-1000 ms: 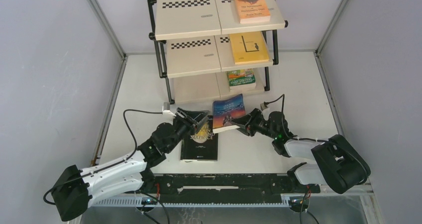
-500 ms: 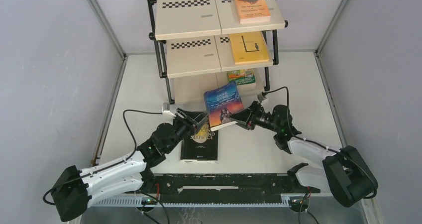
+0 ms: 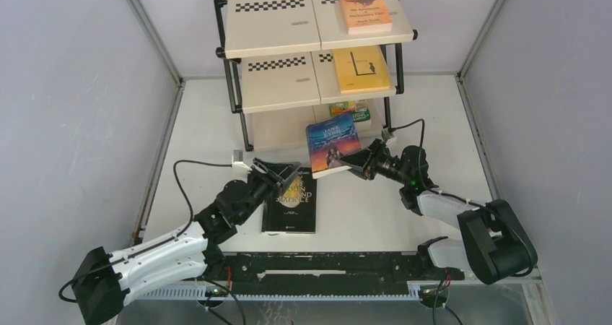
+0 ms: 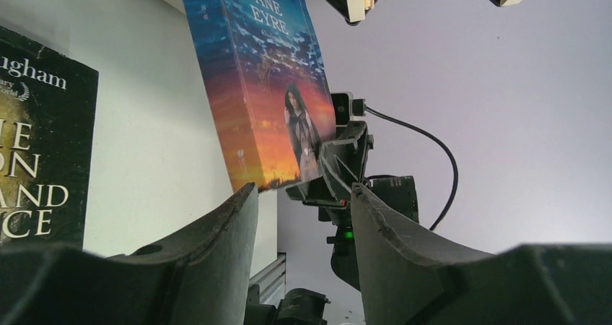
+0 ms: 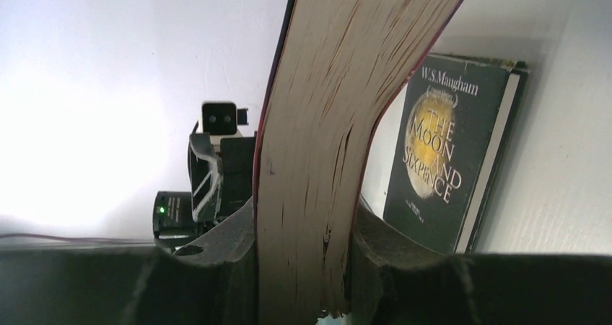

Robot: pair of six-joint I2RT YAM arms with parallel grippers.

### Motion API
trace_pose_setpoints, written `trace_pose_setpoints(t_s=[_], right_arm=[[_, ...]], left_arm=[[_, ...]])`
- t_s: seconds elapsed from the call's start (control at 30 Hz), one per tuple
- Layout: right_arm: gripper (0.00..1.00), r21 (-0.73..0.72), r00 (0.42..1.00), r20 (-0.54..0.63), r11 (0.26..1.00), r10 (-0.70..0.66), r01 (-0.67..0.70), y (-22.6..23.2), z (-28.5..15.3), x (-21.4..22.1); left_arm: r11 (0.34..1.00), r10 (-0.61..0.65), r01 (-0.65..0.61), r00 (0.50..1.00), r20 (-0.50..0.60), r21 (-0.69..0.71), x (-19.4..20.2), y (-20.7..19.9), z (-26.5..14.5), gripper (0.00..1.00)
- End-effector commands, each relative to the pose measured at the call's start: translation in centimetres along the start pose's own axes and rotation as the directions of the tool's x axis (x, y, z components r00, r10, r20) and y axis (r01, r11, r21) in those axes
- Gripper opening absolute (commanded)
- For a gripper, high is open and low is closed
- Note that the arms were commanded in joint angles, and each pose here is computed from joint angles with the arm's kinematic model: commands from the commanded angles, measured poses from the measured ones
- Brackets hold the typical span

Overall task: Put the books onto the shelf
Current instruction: Place the book on the shelf.

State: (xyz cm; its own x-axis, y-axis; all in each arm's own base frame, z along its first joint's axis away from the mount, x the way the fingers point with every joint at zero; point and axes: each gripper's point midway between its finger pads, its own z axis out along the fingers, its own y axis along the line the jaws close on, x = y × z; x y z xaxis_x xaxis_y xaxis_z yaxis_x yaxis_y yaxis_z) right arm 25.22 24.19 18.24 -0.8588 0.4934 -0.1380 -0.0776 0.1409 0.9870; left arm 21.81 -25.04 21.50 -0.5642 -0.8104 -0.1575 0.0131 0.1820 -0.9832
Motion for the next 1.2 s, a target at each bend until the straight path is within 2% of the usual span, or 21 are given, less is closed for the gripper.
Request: trace_pose_setpoints(t_s=[0.0,0.53,1.17], right_arm=[[0.0,-0.283,0.968,0.099,0.926,-0.232,0.251,8.9,-0.1,-2.8],[0.0,-0.28,0.964,0.148,0.925,-0.222,0.256,7.7,1.0,-8.3],[0.0,-0.23,0.967,0.19,0.949,-0.172,0.214,1.6,2.5,-16.3]], left_arm=[[0.999,0.043,-0.044,0.999,0.024,0.018,-0.6,-1.0,-0.4,0.54],[0.993,0.115,-0.115,0.993,0.037,-0.02,-1.7,0.0,-0.7,0.53],[0.985,0.158,-0.155,0.987,0.027,-0.078,-2.4,2.1,0.4,0.5]])
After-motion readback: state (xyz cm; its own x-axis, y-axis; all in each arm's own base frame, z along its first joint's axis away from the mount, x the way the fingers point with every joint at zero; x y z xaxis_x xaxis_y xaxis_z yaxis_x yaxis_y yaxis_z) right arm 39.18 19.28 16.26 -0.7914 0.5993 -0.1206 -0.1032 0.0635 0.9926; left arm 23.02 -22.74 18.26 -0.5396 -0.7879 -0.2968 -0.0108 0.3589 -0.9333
